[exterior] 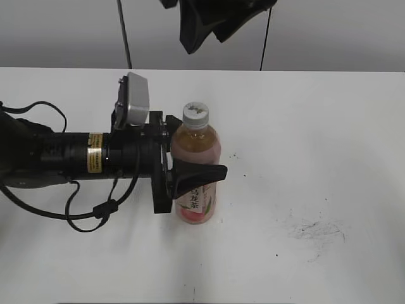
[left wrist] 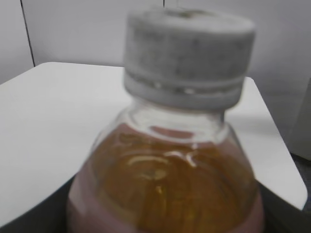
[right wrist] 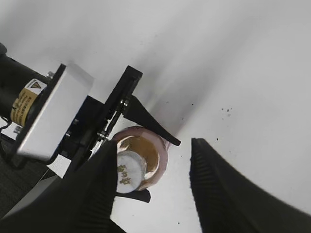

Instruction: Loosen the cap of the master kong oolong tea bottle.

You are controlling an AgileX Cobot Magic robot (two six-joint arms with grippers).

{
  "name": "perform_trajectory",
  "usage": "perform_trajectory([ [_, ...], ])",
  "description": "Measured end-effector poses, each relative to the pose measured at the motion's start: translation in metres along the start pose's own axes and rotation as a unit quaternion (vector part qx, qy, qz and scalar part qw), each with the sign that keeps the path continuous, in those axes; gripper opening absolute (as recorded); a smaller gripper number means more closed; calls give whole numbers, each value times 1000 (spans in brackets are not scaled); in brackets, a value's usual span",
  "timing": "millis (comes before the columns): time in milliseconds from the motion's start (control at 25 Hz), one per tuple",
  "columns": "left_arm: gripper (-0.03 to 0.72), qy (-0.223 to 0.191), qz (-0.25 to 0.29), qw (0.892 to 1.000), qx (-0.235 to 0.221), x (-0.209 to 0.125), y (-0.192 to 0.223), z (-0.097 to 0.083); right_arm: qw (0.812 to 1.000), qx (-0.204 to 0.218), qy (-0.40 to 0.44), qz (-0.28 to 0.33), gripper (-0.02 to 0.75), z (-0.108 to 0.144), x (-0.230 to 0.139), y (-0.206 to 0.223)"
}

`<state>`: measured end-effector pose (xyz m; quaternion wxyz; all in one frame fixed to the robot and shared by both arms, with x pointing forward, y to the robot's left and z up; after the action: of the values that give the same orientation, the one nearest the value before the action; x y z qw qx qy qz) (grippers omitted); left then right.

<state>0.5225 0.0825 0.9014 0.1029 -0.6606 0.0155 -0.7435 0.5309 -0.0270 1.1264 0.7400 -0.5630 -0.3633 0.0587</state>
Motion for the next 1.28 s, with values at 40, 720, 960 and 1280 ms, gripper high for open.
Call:
perform_trajectory([
  [40, 445, -1, 0, 1000, -5, 0, 0, -1, 1000, 0, 0, -1, 368, 0, 0, -1],
  [720, 445, -3, 8, 998, -57, 1, -1, -13, 999, 41, 3, 33, 368, 22, -14, 11],
  [960, 445, -3, 8, 998, -57, 2, -1, -13, 997, 26, 9, 66, 368, 17, -28, 25],
  [1280, 445, -3, 7, 998, -57, 2, -1, -13, 996, 42, 23, 77, 375, 20, -33, 28],
])
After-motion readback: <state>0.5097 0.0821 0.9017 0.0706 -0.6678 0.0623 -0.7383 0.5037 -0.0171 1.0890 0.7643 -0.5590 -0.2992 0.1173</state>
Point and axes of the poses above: a point on each arm's last joint axis where the gripper is mounted, y pointing out along that axis toward the gripper, z along the wrist's bending axis when the last joint is at zero, x = y × z, the point moved 2 cm from there along y, pointing out along that axis toward the gripper, and after that the axes turned 8 degrees about y, right-handed, at the moved point
